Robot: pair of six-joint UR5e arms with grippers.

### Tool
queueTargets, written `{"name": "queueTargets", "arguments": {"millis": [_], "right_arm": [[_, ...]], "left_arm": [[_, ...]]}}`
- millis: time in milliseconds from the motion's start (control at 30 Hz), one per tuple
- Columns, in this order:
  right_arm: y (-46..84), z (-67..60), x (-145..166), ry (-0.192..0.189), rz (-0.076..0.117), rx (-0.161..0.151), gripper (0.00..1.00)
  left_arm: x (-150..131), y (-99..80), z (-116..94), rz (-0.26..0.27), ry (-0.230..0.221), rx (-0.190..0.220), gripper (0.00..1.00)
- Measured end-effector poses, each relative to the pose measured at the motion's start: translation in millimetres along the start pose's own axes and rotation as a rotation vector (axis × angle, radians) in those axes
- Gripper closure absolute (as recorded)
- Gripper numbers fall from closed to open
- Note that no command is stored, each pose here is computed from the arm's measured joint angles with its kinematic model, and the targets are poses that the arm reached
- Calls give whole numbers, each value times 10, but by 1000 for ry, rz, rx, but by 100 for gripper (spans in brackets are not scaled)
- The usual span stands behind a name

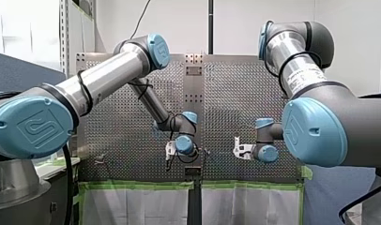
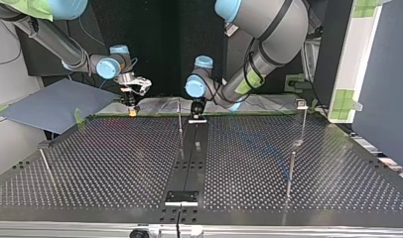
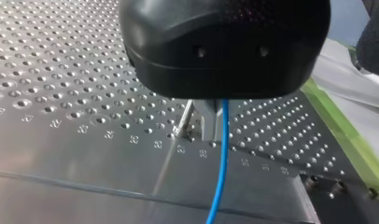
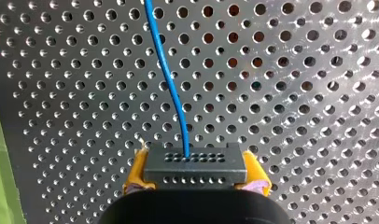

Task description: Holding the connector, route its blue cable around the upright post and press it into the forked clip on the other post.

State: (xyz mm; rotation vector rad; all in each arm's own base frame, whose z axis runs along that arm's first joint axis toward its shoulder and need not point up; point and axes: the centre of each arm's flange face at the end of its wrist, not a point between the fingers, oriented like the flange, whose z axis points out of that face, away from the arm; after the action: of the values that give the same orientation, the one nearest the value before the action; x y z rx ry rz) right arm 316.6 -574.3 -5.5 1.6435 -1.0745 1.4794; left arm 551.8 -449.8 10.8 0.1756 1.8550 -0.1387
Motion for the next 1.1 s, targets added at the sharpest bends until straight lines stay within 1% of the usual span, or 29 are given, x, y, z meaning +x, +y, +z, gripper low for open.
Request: {"name": "queueTargets", "arguments": {"millis": [33, 67, 100, 167, 200, 233, 267, 300, 333, 367, 533, 667, 800, 867, 933, 1100], "right_arm": [[1, 0, 0, 0, 0, 0, 100], [1, 0, 0, 0, 0, 0, 100], [0, -1, -1, -1, 0, 1, 100], [-3, -3, -7, -3, 1, 2, 100], [-5, -4, -10, -4, 1, 3, 100], [-7, -4, -11, -5, 1, 4, 100], [-10, -4, -11, -5, 1, 4, 100], [-10, -5, -12, -5, 1, 4, 100], [-12, -5, -13, -5, 1, 5, 100], [-13, -5, -14, -6, 1, 5, 100], [-23, -9, -24, -9, 1, 9, 100], [-34, -12, -29, -12, 2, 10, 100], [-40, -18, -37, -18, 4, 11, 100], [-42, -21, -42, -21, 4, 11, 100], [-45, -25, -48, -25, 4, 12, 100], [-55, -32, -56, -31, 5, 13, 100]], "left_arm": [[1, 3, 0, 0, 1, -1, 100], [2, 7, -1, 0, 4, -1, 93], [3, 8, -2, -1, 5, -1, 93], [5, 9, -7, -9, 8, -1, 64], [7, 7, -7, -15, 9, 1, 37], [7, 4, -8, -19, 10, 4, 37], [7, -5, -12, -24, 12, 10, 25], [6, -15, -17, -27, 14, 17, 8], [9, -25, -22, -28, 17, 24, 8], [17, -37, -32, -28, 25, 34, 0], [68, -98, -111, -11, 68, 52, 0], [124, -198, -219, 13, 111, 76, 0], [189, -265, -328, 34, 147, 91, 0], [209, -309, -387, 43, 155, 100, 0], [205, -342, -428, 46, 153, 105, 0], [105, -397, -507, 40, 127, 111, 0]]}}
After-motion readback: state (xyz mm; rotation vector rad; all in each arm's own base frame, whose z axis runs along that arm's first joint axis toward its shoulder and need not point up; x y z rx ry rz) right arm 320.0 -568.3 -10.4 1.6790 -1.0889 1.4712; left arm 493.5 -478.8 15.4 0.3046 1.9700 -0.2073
